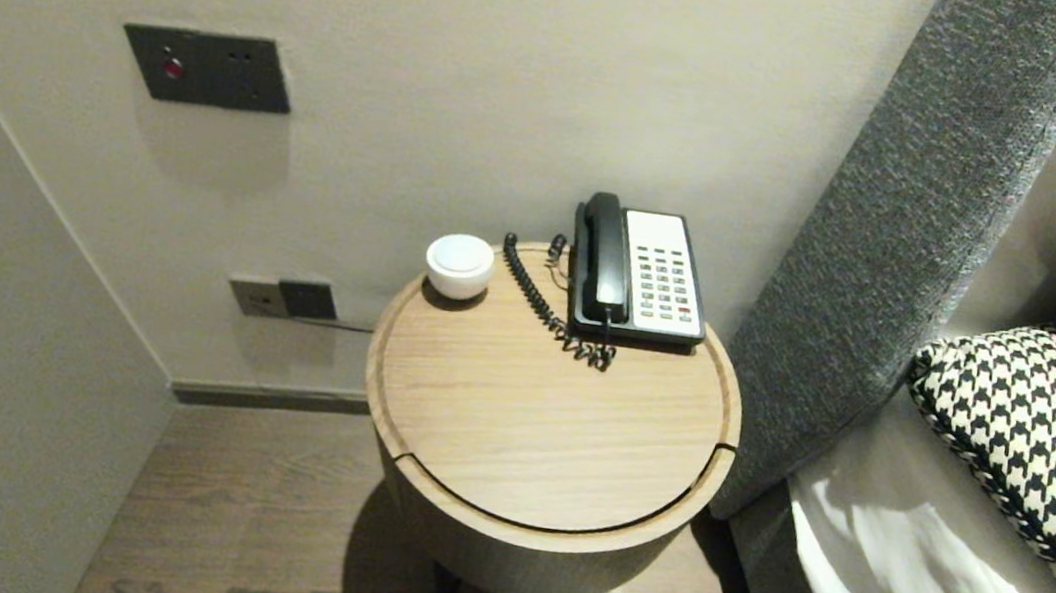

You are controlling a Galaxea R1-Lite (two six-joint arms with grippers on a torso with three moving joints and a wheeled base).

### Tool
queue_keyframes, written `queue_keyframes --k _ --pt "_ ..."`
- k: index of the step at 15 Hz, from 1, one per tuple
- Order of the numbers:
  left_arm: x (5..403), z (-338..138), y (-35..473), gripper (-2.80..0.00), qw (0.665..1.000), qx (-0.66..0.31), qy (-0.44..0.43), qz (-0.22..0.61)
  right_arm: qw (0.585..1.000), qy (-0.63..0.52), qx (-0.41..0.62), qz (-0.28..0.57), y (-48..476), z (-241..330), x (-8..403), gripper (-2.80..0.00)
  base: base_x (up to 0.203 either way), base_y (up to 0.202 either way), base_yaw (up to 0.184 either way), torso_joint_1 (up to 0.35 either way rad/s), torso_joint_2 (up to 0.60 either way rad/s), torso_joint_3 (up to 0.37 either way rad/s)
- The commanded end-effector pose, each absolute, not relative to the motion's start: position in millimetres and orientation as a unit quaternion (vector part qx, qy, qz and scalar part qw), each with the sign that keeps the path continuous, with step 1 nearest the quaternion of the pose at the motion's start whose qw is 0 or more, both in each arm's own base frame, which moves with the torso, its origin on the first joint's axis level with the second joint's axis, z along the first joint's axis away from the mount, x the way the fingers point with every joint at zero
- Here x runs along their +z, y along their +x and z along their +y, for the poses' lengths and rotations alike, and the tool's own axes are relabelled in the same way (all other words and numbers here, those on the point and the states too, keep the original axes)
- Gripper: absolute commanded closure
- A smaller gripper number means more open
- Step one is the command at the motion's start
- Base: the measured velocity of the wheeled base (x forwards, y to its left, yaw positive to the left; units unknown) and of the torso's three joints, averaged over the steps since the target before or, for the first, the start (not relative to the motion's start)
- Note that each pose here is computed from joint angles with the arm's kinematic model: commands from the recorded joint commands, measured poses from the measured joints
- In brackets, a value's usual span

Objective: Open the nightstand drawer

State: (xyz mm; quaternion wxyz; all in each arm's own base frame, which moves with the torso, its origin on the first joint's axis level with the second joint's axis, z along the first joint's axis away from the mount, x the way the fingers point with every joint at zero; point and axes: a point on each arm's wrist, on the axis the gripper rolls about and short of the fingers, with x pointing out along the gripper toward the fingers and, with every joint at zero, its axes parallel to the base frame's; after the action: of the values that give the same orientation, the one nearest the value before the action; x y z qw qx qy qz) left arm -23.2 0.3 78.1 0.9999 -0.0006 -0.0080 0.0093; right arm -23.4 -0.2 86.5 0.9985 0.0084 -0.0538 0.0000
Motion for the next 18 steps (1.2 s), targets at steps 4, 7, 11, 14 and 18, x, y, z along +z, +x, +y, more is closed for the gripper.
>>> queue_keyframes --k 4,7,11,14,18 --pt "122 0 -42 0.00 1.000 -0.004 0.001 0.006 0.999 0.009 0.000 -0.034 -20 0 76 0.00 0.000 0.000 0.000 0.000 0.00 0.000" --pt "146 -1 -26 0.00 0.995 -0.019 -0.015 0.092 0.999 0.009 0.000 -0.034 -20 0 76 0.00 0.000 0.000 0.000 0.000 0.00 0.000" --pt "184 -2 23 0.00 0.978 -0.032 -0.050 0.200 0.999 0.009 0.000 -0.034 -20 0 76 0.00 0.000 0.000 0.000 0.000 0.00 0.000" --pt "216 -6 57 0.00 0.962 -0.074 -0.061 0.254 0.999 0.009 0.000 -0.034 -20 0 76 0.00 0.000 0.000 0.000 0.000 0.00 0.000" --pt "224 -23 94 0.00 0.911 -0.140 -0.078 0.379 0.999 0.009 0.000 -0.034 -20 0 76 0.00 0.000 0.000 0.000 0.000 0.00 0.000"
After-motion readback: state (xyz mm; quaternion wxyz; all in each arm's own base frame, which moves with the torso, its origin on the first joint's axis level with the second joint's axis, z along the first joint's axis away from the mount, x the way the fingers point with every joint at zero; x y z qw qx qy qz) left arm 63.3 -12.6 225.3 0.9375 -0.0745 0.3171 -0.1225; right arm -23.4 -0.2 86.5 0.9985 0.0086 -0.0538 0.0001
